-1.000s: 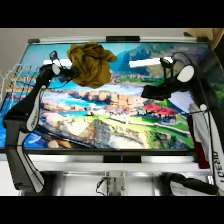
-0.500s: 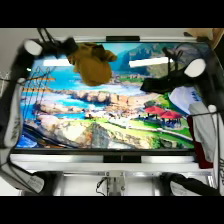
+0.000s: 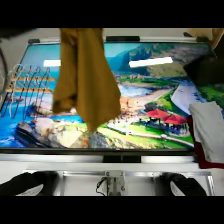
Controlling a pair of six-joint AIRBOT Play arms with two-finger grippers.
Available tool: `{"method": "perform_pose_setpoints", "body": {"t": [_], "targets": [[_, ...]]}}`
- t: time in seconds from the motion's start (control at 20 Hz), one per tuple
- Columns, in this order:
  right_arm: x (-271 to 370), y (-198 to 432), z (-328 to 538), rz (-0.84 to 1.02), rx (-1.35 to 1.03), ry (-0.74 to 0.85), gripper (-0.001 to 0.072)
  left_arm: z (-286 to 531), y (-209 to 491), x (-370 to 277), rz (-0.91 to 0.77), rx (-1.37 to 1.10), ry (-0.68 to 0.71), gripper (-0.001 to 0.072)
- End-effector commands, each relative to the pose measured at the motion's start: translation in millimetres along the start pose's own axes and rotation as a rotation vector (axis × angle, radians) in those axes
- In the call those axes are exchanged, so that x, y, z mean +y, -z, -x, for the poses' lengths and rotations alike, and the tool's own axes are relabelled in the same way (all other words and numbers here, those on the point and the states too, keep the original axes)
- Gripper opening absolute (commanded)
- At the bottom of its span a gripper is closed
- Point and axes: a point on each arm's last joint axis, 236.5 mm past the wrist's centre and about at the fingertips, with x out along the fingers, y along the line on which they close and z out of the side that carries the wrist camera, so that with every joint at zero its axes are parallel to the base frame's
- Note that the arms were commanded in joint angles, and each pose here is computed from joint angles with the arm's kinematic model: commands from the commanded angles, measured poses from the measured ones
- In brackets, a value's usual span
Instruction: Fold the shirts.
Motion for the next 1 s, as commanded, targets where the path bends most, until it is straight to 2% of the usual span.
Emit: {"method": "perform_pose_setpoints", "body": {"t": [0.0, 0.1, 0.25, 0.3, 0.35, 0.45, 0.55, 0.75, 0.85, 0.95], "targets": [[-21.0, 48.7, 49.2, 0.0, 0.12, 0.126, 0.0552, -50.6, 111.5, -27.7, 0.101, 0.236, 0.047, 0.0046], [-36.2, 73.0, 52.0, -0.015, 0.229, 0.191, 0.0552, -95.7, 192.2, -53.4, 0.173, 0.336, 0.081, 0.0046], [-42.6, 86.6, 30.8, -0.034, 0.302, 0.203, 0.0552, -141.8, 310.2, -100.4, 0.21, 0.496, 0.12, 0.0051], [-43.2, 91.2, 20.0, -0.046, 0.329, 0.199, 0.0553, -148.4, 337.0, -106.0, 0.215, 0.547, 0.117, 0.0231], [-44.6, 96.8, 8.2, -0.05, 0.361, 0.196, 0.0553, -149.2, 354.7, -105.0, 0.217, 0.6, 0.11, 0.0558], [-49.3, 111.4, -20.0, -0.054, 0.441, 0.194, 0.0553, -133.6, 357.7, -74.8, 0.174, 0.712, 0.062, 0.0583], [-52.4, 120.5, -52.0, -0.055, 0.494, 0.183, 0.0553, -96.1, 335.6, -3.6, 0.105, 0.842, -0.087, 0.0583], [-28.0, 112.6, -136.8, -0.113, 0.481, 0.026, 0.0553, 22.4, 275.7, 161.2, 0.05, 0.958, -0.552, 0.0583], [-9.2, 109.8, -185.5, -0.182, 0.478, -0.078, 0.0553, 75.0, 282.6, 205.7, 0.157, 1.029, -0.686, 0.0587], [3.2, 127.4, -230.4, -0.258, 0.549, -0.149, 0.0553, 97.4, 317.1, 217.1, 0.31, 1.093, -0.683, 0.0585]]}}
